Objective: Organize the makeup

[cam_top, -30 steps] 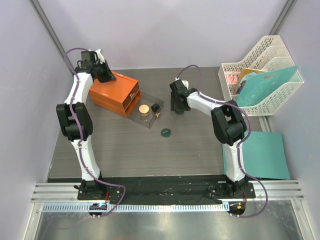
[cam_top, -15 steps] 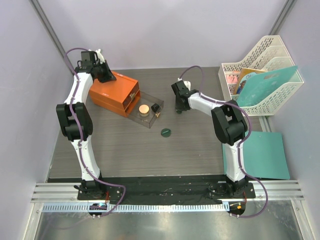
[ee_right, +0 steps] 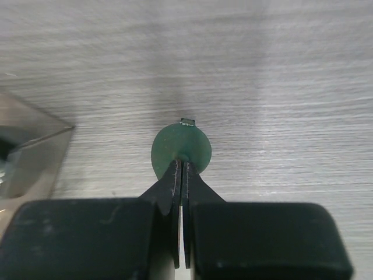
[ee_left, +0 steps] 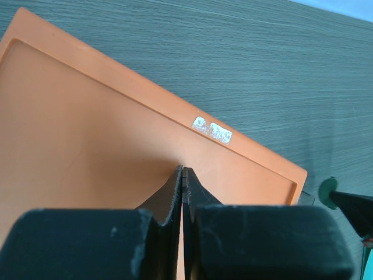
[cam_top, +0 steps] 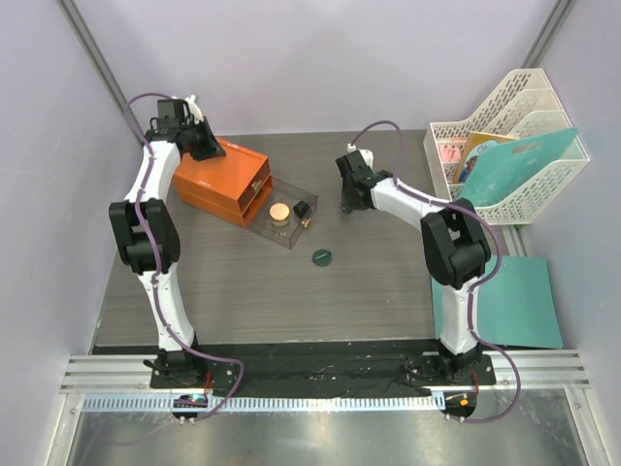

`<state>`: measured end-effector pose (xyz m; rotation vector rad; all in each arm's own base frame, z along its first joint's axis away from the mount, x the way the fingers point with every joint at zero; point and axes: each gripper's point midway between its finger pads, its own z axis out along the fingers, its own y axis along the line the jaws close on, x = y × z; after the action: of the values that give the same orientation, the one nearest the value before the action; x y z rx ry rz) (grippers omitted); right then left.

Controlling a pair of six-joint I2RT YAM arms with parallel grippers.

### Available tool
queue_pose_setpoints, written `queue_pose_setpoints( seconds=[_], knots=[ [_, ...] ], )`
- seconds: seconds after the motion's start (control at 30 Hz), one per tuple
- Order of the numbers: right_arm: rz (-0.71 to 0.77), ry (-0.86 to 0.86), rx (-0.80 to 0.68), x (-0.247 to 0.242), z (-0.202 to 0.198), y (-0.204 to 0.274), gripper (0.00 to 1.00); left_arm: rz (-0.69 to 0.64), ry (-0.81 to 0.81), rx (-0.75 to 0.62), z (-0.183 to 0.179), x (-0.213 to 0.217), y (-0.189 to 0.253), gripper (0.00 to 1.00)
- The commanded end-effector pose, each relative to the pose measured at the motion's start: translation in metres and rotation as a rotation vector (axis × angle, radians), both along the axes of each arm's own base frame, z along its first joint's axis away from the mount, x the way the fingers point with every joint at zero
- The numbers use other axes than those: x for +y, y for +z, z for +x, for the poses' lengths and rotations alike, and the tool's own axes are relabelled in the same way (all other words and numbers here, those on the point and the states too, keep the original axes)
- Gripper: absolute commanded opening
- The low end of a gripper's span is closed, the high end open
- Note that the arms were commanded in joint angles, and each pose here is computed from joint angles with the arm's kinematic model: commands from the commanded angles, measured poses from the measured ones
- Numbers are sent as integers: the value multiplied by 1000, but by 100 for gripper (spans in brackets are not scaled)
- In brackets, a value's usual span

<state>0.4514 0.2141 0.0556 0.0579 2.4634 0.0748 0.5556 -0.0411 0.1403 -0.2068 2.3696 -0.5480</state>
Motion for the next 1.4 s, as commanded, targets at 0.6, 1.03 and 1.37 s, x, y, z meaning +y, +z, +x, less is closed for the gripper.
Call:
queue_pose_setpoints(
  seconds=[0.6,1.03,1.37],
  knots=[
    [313,557,-117,197,-34,107,4,148,-21,947,-197,24,-174,0],
    [231,468,-190,160,-40,127,69,147,-21,944,-196,24,-174,0],
    [112,535,-54,97,-107,73,45,147,-21,944,-196,24,-174,0]
  ],
)
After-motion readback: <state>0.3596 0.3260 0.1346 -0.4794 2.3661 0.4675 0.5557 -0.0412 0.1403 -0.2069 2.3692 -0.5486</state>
